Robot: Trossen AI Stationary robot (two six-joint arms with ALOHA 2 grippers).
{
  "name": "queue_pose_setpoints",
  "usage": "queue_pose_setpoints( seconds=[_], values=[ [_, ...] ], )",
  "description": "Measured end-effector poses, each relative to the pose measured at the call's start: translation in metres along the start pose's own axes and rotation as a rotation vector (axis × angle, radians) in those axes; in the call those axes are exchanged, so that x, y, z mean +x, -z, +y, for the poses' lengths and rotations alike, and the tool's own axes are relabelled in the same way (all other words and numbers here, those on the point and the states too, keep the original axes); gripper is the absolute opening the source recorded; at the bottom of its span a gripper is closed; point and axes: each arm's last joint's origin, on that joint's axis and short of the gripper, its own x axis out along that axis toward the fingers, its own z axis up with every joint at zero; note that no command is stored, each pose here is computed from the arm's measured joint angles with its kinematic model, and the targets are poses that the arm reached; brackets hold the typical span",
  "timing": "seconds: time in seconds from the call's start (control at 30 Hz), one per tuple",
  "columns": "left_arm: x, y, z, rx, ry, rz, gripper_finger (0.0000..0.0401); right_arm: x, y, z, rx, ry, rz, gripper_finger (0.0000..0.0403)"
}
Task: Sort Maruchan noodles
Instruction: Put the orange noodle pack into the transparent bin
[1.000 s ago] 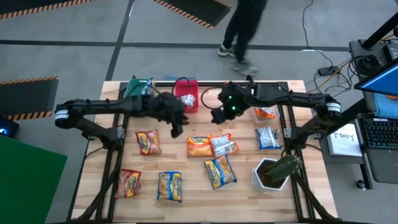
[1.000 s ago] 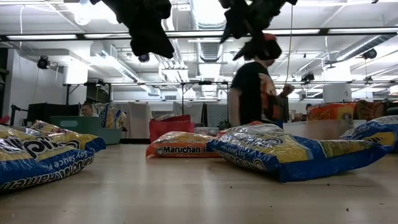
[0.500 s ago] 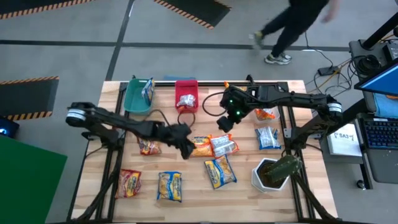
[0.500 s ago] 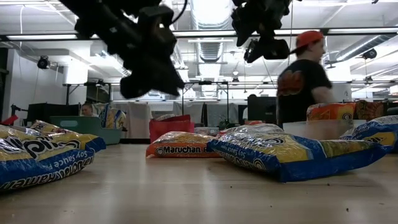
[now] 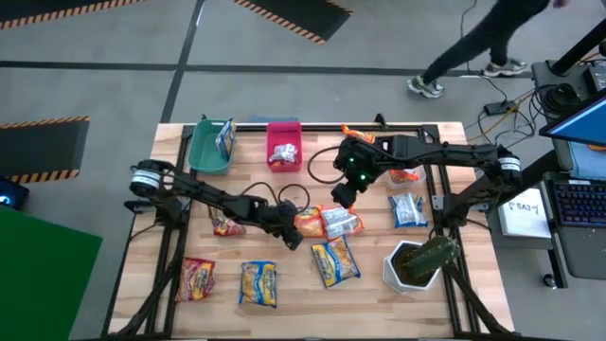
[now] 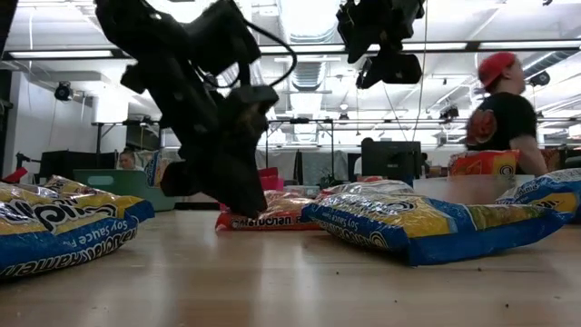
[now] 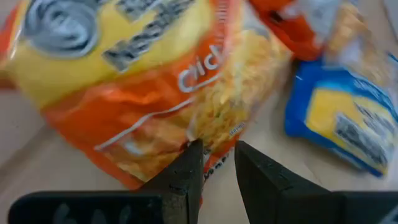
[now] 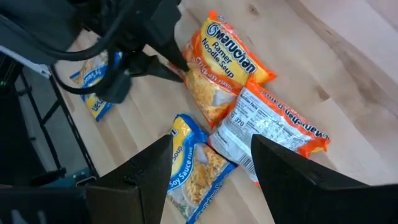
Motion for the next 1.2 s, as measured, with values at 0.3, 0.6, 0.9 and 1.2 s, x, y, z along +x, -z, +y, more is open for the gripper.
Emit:
queue_pose_setpoints(
  seconds=[0.3,0.6,0.9,1.2],
  values=[
    [-0.014,-0.02,0.03,-0.082,-0.15,0.019,0.0077,0.004,-0.002,-0.002,0.057,0.042,-0.027,0.0205],
    [-0.041,-0.035,0.033,0.107,-0.144,-0.014,0.0077,0.04,-0.016,-0.016,0.142,0.088,0.017,0.0205],
    [-0.044,-0.038,0.047,0.149,-0.179,-0.021,0.0077,0.088,-0.049,-0.058,0.231,0.119,-0.006,0.0205],
    [-0.044,-0.048,0.064,0.134,-0.259,-0.039,0.0077,0.124,-0.067,-0.091,0.251,0.026,0.039,0.0205]
  ],
)
